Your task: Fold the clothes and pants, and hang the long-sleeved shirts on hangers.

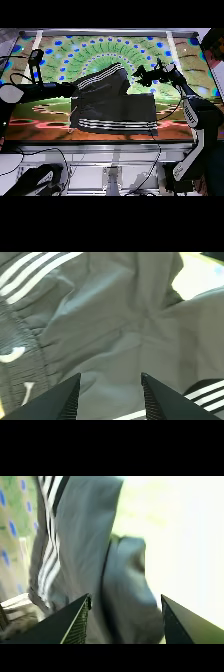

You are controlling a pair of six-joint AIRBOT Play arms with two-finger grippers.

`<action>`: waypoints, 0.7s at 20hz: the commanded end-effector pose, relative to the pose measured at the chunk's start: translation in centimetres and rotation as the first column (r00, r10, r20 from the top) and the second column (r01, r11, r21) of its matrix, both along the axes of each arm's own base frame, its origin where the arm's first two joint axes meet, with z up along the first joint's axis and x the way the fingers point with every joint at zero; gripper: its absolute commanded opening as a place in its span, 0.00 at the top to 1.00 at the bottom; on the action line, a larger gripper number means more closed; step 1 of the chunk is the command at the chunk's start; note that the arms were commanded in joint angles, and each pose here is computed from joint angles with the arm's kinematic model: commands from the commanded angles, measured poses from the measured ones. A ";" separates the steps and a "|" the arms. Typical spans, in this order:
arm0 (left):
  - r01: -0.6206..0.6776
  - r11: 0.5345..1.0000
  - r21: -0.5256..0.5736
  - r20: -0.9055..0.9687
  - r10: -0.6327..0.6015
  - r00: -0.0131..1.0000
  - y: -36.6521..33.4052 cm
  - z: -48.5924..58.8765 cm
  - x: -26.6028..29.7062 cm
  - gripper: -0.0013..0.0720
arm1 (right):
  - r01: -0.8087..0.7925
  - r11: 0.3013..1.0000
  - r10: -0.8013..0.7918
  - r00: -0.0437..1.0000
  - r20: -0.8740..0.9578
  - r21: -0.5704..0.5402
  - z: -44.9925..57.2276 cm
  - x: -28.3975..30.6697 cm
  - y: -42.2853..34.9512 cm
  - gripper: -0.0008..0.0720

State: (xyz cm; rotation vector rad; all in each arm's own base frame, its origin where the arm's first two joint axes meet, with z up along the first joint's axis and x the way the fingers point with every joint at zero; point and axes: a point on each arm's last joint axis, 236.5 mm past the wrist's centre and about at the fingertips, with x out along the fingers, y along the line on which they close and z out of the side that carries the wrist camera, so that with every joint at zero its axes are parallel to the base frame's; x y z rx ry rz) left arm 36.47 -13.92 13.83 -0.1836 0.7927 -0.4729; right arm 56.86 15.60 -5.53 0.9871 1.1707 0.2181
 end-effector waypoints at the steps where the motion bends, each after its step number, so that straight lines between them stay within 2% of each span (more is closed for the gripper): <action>1: 0.006 0.996 -0.087 -0.004 -0.006 1.000 -1.3 1.0 -0.2 0.39 | -0.011 0.996 0.014 0.999 -0.037 0.084 -1.1 1.1 0.0 0.28; 9: -0.004 0.994 -0.105 -0.007 0.003 1.000 -1.5 0.9 0.3 0.39 | -0.086 0.989 0.093 0.994 -0.054 0.122 -3.2 1.6 3.4 0.29; 11: -0.078 0.992 -0.103 -0.026 0.076 0.997 -0.4 0.0 1.7 0.45 | -0.105 0.987 0.113 0.992 -0.063 0.122 -3.7 1.2 4.5 0.29; 12: -0.132 0.988 -0.083 -0.052 0.128 0.990 0.7 -1.2 2.6 0.44 | -0.111 0.987 0.119 0.991 -0.065 0.120 -3.9 1.0 4.8 0.29; 13: -0.172 0.984 -0.050 -0.087 0.167 0.982 2.0 -2.9 3.2 0.44 | -0.116 0.986 0.124 0.990 -0.064 0.116 -3.9 0.9 5.0 0.32; 14: -0.208 0.978 -0.016 -0.130 0.204 0.970 3.3 -4.8 3.8 0.44 | -0.118 0.986 0.125 0.990 -0.063 0.116 -3.9 0.9 5.2 0.39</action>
